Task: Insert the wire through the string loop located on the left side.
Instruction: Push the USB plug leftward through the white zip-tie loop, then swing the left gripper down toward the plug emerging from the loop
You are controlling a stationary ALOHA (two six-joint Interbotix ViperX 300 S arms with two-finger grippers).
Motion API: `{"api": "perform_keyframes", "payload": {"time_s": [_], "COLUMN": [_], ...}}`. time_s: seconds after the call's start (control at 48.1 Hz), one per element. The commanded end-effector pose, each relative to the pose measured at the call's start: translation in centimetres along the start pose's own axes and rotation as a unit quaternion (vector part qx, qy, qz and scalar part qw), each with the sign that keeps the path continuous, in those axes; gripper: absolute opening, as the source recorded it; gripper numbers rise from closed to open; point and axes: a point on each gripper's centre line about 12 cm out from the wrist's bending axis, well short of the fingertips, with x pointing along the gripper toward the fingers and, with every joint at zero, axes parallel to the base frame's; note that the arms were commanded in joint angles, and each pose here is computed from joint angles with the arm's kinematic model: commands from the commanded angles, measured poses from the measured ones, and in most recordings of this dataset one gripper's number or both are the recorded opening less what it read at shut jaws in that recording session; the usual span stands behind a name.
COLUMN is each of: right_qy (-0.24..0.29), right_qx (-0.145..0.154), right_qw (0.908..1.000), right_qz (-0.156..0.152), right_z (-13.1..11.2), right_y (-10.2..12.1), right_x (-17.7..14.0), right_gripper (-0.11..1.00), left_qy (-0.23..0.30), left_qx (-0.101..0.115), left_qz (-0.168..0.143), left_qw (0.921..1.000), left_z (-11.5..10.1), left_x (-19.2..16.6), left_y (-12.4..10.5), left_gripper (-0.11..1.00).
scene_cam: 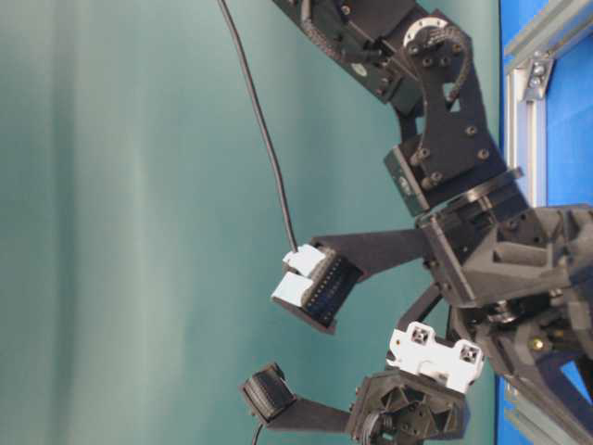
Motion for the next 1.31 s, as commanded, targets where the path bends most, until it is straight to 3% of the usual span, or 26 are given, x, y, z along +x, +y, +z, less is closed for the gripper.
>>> {"api": "perform_keyframes", "payload": {"time_s": [0.0, 0.374, 0.998, 1.289], "right_qy": [-0.02, -0.021, -0.02, -0.021], "right_qx": [0.001, 0.001, 0.001, 0.001], "right_qw": [0.9998, 0.9998, 0.9998, 0.9998], "right_qz": [-0.001, 0.0, 0.0, 0.0], "right_z": [1.7, 1.7, 1.6, 1.7], "right_y": [-0.1, 0.0, 0.0, 0.0], "right_x": [-0.2, -0.2, -0.2, -0.2], "right_gripper": [0.0, 0.0, 0.0, 0.0], "left_qy": [-0.021, -0.012, 0.011, 0.021], "left_qx": [0.0, 0.007, 0.009, 0.006], "left_qz": [-0.002, -0.004, -0.002, -0.003], "left_qw": [0.9998, 0.9999, 0.9999, 0.9997], "left_z": [1.4, 0.8, -2.1, -2.9], "left_x": [-0.2, -1.2, -12.0, -14.7], "left_y": [-0.1, -0.1, 0.7, 0.9], "left_gripper": [0.0, 0.0, 0.0, 0.0]}}
